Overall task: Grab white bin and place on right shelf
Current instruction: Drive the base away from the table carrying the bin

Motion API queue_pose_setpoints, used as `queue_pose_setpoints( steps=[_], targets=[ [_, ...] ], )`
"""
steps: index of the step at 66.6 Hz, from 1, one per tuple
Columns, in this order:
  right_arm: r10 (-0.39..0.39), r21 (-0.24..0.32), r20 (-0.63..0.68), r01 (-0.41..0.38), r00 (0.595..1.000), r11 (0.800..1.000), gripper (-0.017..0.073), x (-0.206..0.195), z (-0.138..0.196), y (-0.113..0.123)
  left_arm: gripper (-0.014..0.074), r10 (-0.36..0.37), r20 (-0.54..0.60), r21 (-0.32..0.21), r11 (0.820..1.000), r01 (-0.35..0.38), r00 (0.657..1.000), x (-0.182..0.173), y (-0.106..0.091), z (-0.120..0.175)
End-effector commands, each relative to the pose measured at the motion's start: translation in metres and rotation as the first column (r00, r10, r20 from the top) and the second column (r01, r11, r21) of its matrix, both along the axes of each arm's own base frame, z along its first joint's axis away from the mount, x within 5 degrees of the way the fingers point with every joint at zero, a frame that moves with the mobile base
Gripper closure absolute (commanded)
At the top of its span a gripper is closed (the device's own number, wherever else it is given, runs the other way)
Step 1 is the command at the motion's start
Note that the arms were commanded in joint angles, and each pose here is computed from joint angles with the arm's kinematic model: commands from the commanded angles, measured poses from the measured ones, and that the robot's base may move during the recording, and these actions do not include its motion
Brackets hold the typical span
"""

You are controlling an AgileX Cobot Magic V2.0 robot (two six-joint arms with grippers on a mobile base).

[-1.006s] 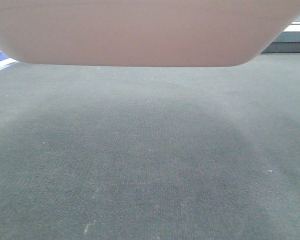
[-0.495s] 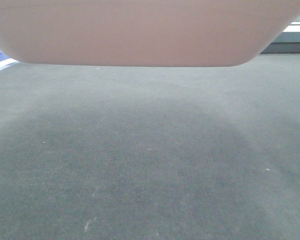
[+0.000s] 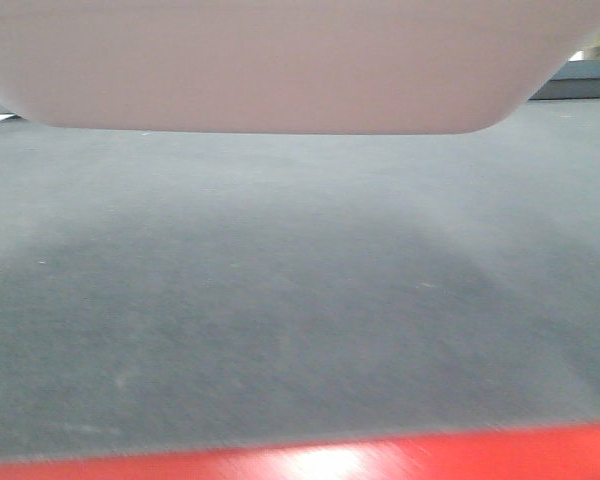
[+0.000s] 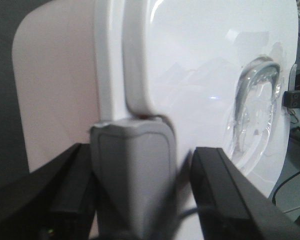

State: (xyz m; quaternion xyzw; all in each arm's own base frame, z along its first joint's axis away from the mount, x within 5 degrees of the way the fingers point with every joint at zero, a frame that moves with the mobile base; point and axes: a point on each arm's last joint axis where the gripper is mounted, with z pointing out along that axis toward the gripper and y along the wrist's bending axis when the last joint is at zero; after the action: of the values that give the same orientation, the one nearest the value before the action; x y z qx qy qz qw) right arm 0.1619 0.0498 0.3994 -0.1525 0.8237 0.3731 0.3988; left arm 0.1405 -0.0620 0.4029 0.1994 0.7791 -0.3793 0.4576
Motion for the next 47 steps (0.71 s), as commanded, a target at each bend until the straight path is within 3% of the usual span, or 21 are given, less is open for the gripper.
queue_pose_setpoints(
  steps=[1, 47],
  targets=[
    [0.104, 0.125, 0.055, -0.11, 0.993, 0.986, 0.0136, -0.013, 0.022, 0.011, 0.0332, -0.091, 0.063, -0.153, 0.983, 0.1, 0.994, -0.014, -0.01, 0.025],
    [0.104, 0.125, 0.055, -0.11, 0.993, 0.986, 0.0136, -0.013, 0.022, 0.011, 0.0332, -0.092, 0.095, -0.15, 0.983, 0.106, 0.991, -0.024, -0.011, 0.029]
  ],
)
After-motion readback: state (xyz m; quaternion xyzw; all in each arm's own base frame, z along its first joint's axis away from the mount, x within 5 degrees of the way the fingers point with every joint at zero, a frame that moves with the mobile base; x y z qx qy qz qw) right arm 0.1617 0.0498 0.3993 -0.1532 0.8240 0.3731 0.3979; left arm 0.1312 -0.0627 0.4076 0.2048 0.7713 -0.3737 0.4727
